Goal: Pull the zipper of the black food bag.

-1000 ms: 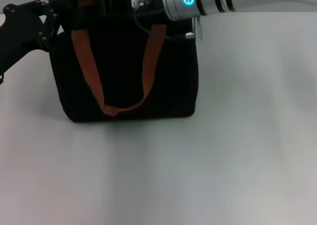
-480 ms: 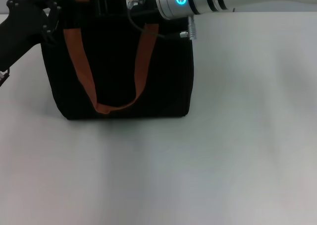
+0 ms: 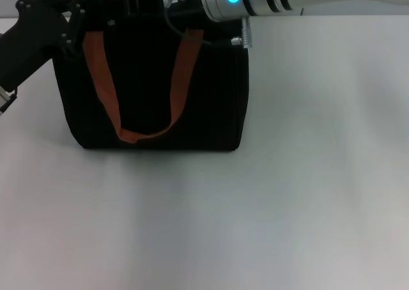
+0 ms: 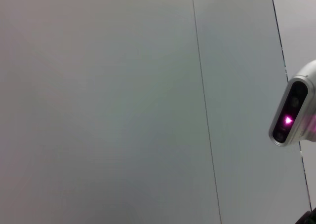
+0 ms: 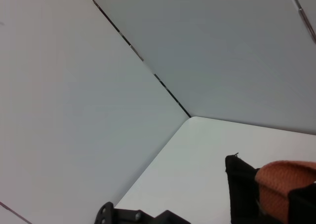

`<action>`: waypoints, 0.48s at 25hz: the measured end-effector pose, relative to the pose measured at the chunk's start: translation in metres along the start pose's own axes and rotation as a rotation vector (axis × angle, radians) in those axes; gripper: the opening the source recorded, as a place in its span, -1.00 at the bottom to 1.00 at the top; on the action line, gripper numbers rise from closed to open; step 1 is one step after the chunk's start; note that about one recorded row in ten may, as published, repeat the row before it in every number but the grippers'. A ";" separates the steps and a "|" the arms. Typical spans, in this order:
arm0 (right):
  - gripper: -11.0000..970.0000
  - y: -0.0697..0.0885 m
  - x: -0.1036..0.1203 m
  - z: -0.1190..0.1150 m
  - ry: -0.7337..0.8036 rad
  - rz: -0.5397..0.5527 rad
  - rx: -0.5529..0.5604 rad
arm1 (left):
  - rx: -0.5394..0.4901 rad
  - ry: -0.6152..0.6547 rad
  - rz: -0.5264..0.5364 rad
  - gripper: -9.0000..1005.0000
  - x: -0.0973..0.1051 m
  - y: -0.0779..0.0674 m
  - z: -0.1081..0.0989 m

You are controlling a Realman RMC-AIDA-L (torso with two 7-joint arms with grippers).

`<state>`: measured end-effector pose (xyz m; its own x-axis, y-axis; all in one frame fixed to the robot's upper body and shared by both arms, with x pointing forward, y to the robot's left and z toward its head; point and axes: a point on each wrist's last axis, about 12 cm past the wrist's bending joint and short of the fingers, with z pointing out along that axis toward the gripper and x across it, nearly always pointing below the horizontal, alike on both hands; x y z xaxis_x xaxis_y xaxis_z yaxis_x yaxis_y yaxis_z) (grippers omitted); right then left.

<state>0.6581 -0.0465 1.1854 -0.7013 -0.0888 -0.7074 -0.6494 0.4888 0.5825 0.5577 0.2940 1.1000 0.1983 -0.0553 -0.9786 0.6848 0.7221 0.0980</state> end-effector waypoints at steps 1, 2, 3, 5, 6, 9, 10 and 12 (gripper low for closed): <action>-0.29 0.000 0.000 0.000 0.000 -0.001 0.002 | 0.000 0.000 0.000 -0.94 0.000 0.000 0.000; -0.30 0.000 0.000 0.000 -0.001 -0.002 0.003 | -0.006 -0.004 0.001 -0.94 -0.001 0.001 -0.002; -0.30 0.000 0.000 0.001 0.001 -0.005 0.006 | -0.008 -0.004 0.001 -0.94 -0.001 0.001 -0.002; -0.31 0.000 0.001 0.001 0.004 -0.014 0.010 | -0.012 -0.005 0.000 -0.94 -0.001 0.001 -0.002; -0.31 0.000 0.001 0.001 0.005 -0.018 0.013 | -0.015 -0.006 0.000 -0.94 -0.001 0.002 -0.003; -0.38 0.000 0.002 0.002 0.006 -0.035 0.019 | -0.022 -0.006 -0.002 -0.94 0.000 0.002 -0.005; -0.44 0.000 0.002 0.002 0.006 -0.035 0.019 | -0.022 -0.006 -0.002 -0.94 0.000 0.002 -0.005; -0.56 -0.001 0.002 0.001 0.006 -0.047 0.018 | -0.023 -0.006 -0.002 -0.94 0.000 0.002 -0.006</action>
<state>0.6573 -0.0457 1.1830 -0.6718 -0.1172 -0.7314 -0.6763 0.4999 0.5410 0.5548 0.2995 1.0993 0.2006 -0.0609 -0.9778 0.6688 0.7378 0.0912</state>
